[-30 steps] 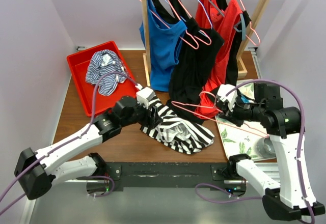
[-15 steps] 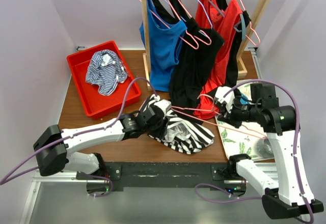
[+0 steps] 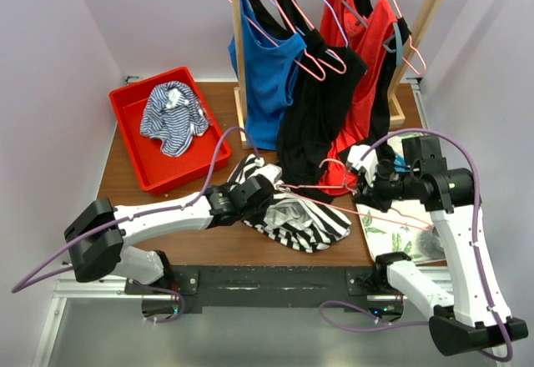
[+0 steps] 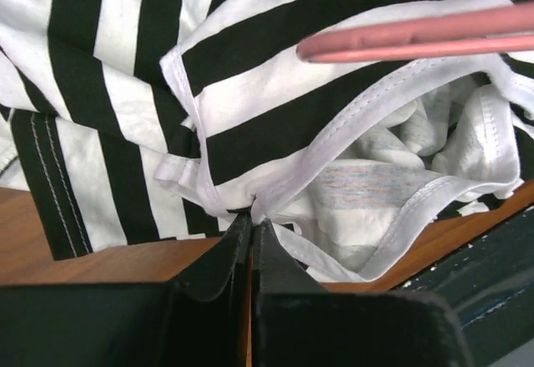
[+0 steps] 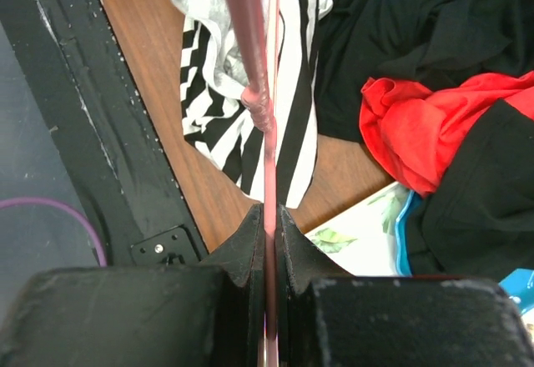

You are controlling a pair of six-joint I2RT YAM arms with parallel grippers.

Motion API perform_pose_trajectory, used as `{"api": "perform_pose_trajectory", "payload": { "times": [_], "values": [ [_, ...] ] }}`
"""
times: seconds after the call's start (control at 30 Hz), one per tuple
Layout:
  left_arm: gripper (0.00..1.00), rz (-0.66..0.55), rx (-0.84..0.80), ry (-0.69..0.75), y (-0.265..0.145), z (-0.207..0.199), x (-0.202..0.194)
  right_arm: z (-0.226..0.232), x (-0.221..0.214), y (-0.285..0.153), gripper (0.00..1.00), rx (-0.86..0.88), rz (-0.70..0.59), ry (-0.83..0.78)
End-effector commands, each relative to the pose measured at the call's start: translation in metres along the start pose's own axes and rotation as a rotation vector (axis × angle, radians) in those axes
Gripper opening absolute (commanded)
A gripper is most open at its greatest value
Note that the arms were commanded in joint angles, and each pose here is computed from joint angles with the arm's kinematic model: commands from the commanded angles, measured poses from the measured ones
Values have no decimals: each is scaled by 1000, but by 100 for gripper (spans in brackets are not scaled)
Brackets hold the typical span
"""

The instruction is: Place the tank top on the hanger

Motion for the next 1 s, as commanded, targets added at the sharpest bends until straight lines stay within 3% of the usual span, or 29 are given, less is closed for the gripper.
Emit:
{"api": "perform_pose_trajectory", "payload": {
  "times": [0.0, 0.43, 0.77, 0.97],
  "values": [
    [0, -101, 25, -34, -3, 2, 23, 39, -13, -4, 0, 156, 53, 101],
    [0, -180, 17, -85, -21, 24, 58, 46, -12, 10, 0, 278, 78, 89],
    [0, -180, -124, -20, -43, 8, 60, 23, -14, 29, 0, 298, 111, 100],
    [0, -219, -249, 9, -63, -16, 78, 17, 9, 49, 0, 395, 31, 71]
  ]
}}
Point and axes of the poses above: each gripper's point midway between its finger pads, its own y axis out along the fingers, its own z axis along the line the jaws close on, x = y × z, the point moved 3 cm from there along -y, back along the fingers, and after that the axes turned 10 degrees about -y, right-handed, at the moved point
